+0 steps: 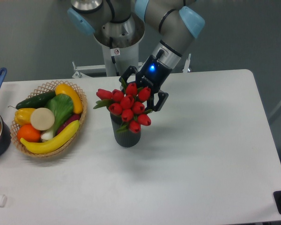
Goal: Pick up the flowers from the vase
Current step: 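Lower the gripper around the tulip stems and close on them, then lift the gripped tulip bunch straight up out of the grey vase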
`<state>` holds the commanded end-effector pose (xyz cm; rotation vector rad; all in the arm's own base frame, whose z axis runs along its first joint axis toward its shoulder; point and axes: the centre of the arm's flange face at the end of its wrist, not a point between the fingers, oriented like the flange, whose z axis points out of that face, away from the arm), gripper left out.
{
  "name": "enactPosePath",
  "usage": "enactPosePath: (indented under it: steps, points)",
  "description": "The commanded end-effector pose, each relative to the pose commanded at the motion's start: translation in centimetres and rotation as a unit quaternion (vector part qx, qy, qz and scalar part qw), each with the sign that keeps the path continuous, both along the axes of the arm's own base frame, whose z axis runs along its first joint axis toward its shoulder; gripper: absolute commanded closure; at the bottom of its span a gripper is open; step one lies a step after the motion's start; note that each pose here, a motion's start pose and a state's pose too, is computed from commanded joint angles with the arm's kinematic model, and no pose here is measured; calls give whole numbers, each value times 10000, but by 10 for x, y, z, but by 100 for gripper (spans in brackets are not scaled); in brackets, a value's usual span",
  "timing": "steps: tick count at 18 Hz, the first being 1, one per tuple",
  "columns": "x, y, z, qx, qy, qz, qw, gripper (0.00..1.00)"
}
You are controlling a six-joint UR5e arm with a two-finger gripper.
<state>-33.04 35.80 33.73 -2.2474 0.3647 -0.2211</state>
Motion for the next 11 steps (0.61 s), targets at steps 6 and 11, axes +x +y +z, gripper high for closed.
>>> enactPosePath:
  steps: [6, 11]
  points:
    - [0, 0, 4, 28, 30, 7, 10000, 53]
    - [-1, 0, 5, 31, 37, 7, 10000, 59]
